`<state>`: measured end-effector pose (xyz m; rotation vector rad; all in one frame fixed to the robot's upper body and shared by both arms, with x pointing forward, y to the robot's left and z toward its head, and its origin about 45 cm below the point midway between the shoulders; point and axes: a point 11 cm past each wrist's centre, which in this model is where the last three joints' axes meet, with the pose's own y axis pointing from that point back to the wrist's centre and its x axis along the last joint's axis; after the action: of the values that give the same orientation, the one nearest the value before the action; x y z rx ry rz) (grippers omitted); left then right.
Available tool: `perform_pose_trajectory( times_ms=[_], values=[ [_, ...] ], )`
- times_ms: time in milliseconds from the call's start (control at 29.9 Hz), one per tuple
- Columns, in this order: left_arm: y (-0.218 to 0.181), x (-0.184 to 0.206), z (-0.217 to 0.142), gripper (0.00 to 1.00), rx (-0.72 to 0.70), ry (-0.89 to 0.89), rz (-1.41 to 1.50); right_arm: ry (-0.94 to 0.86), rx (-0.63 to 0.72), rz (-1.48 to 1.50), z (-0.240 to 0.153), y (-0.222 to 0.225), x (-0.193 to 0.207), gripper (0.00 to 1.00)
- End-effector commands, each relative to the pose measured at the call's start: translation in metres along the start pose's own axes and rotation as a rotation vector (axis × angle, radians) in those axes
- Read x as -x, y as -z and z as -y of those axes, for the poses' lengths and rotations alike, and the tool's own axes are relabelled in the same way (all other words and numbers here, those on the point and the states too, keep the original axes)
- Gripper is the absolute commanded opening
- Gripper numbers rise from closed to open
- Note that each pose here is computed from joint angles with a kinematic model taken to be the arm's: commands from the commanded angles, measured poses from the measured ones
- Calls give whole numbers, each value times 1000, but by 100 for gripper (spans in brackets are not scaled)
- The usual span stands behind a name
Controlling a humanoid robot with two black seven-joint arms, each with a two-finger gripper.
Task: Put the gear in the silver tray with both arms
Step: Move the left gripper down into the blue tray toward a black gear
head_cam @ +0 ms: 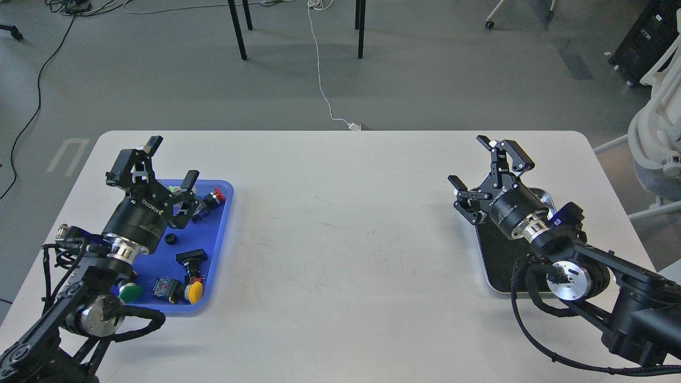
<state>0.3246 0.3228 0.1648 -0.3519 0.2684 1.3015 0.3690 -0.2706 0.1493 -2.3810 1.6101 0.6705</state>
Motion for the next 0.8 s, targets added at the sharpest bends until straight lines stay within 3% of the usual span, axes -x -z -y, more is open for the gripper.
perform_pose_trajectory(
  times_ms=[0, 234, 501, 769],
  values=[
    [1, -1, -1, 98, -4, -1, 1, -2, -6, 2, 0, 2, -1, 99],
    [-5, -13, -5, 98, -37, 0, 56, -1, -10, -3, 2, 4, 0, 99],
    [-77, -40, -8, 98, -41, 142, 377, -3, -14, -16, 2, 10, -3, 99],
    [-75, -45, -18, 97, -404, 513, 1130, -7, -13, -19, 2, 9, -5, 99]
  ],
)
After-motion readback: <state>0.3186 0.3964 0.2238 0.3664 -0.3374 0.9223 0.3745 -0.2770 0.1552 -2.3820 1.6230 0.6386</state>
